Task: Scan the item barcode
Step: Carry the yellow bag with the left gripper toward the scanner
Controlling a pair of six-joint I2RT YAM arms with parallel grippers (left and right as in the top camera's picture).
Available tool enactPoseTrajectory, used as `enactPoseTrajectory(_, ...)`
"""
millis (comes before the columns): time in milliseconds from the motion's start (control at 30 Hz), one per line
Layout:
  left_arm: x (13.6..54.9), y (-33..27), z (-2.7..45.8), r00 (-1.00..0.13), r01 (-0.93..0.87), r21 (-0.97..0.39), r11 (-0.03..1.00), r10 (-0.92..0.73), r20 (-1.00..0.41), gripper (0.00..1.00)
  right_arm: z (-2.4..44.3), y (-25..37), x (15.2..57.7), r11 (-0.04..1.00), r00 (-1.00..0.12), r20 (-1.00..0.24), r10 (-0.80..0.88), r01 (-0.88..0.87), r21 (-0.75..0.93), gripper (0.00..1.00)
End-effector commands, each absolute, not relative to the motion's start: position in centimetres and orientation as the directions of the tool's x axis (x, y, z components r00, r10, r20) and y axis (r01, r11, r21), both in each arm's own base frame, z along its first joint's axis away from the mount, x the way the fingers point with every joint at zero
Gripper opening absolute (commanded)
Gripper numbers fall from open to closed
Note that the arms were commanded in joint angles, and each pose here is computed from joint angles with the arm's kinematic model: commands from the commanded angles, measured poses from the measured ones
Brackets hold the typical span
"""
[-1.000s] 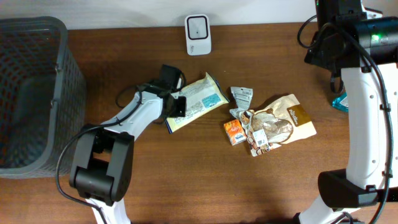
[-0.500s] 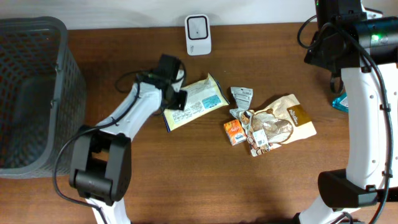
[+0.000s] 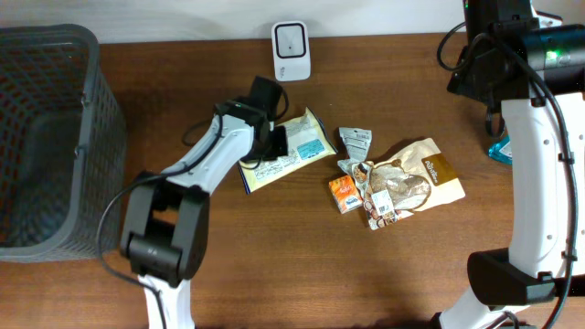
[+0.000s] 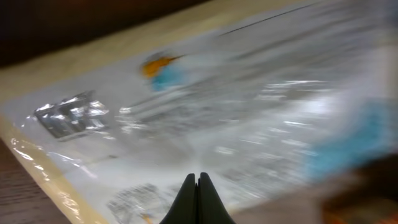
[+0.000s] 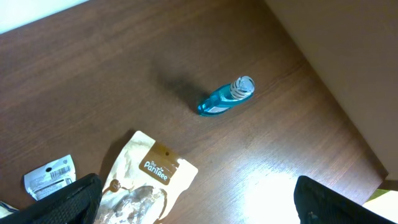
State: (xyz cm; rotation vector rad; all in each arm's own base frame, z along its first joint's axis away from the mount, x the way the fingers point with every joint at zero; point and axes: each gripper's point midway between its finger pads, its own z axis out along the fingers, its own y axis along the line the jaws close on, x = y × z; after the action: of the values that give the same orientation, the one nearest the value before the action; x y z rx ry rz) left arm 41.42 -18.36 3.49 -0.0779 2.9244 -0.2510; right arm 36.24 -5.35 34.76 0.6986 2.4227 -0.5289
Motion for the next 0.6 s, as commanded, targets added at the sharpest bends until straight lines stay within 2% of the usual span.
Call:
enactPoseTrajectory(0, 41.5, -14.4, 0.1, -0.976, -0.137, -0.035, 0.990, -0.141, -0.166, 0.00, 35.1, -5.4, 36.2, 0.783, -0.697, -0.615, 0.368, 0.590, -0.200, 0.99)
enactPoseTrajectory(67, 42.0, -13.1, -0.2, -0.971, -0.153, -0.002, 0.988, -0.151, -0.183, 0.00, 35.1, -5.4, 36.2, 0.783, -0.697, -0.615, 0.368, 0.590, -0.200, 0.98)
enactPoseTrajectory(300, 45.6, -13.1, 0.2, -0.951, 0.019, -0.002, 1.000, 0.017, -0.308, 0.00, 35.1, -5.4, 36.2, 0.783, -0.697, -0.615, 0.368, 0.590, -0.200, 0.98)
enactPoseTrajectory(567, 44.7, -14.7, 0.8, -0.965, 0.043, -0.096, 0.994, 0.016, -0.261, 0.00, 35.1, -5.4, 36.2, 0.783, -0.697, -0.615, 0.368, 0.590, -0.200, 0.98)
